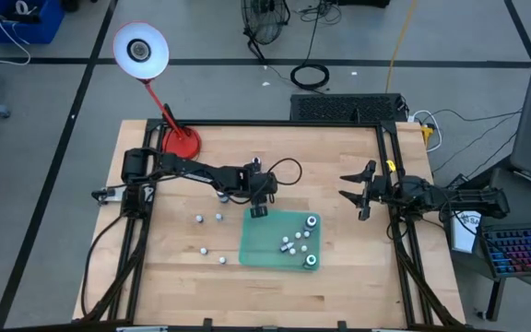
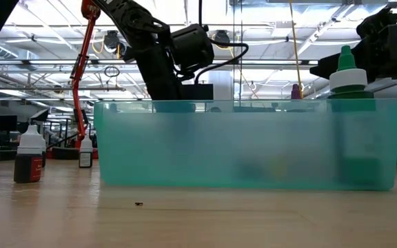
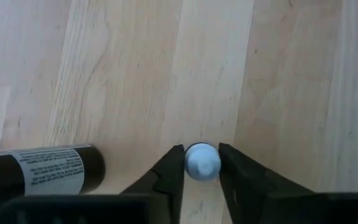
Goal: Pick & Place food coloring
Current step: Put the small red food coloring bottle into the green bin
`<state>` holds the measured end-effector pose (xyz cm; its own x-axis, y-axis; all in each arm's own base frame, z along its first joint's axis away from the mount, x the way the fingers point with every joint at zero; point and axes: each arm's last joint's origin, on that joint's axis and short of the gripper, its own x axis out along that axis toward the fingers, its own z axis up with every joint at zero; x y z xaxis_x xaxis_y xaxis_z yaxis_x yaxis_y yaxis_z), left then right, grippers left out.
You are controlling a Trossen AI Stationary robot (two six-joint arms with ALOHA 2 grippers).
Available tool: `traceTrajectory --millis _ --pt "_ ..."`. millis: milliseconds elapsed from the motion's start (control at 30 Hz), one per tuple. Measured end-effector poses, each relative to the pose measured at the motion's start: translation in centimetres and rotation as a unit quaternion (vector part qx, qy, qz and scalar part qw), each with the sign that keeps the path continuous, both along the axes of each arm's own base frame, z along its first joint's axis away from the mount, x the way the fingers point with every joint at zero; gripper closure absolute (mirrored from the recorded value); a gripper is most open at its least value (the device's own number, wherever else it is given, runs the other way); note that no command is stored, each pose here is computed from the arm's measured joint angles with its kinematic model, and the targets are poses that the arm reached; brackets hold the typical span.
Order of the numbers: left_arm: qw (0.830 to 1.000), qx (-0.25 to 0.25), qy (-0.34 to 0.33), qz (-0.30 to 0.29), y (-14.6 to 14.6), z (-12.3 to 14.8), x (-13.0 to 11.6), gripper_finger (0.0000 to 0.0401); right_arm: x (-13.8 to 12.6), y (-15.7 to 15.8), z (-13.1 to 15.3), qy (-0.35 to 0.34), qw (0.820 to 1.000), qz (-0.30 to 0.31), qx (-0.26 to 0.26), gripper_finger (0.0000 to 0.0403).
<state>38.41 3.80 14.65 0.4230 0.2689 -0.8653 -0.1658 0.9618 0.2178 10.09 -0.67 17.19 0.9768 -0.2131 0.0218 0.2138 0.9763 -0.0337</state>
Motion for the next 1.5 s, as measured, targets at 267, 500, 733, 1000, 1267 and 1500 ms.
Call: traceTrajectory --millis 267,500,733,1000,1267,1500 --pt "1.000 0.002 -0.002 -0.003 0.0 0.3 -0.1 0.0335 0.0 0.0 0.0 0.000 1.000 0.000 0.000 0.0201" --pt "1.000 0.018 -0.020 -0.005 -0.9 3.5 -1.1 0.0333 0.0 0.0 0.0 0.000 1.000 0.000 0.000 0.0198" --pt "0.993 -0.017 -0.109 -0.035 -4.3 9.1 -2.7 0.0335 0.0 0.0 0.0 0.000 1.000 0.000 0.000 0.0200" --pt "0.979 -0.046 -0.172 -0.103 -10.4 10.3 -2.7 0.0335 0.0 0.0 0.0 0.000 1.000 0.000 0.000 0.0200" --pt "0.974 -0.071 -0.174 -0.128 -12.2 7.7 -1.1 0.0335 0.0 0.0 -0.1 0.003 1.000 0.000 0.000 0.0198" --pt "0.984 -0.069 -0.128 -0.106 -11.0 5.8 1.3 0.0335 0.1 0.0 -0.1 0.007 1.000 0.000 0.000 0.0201"
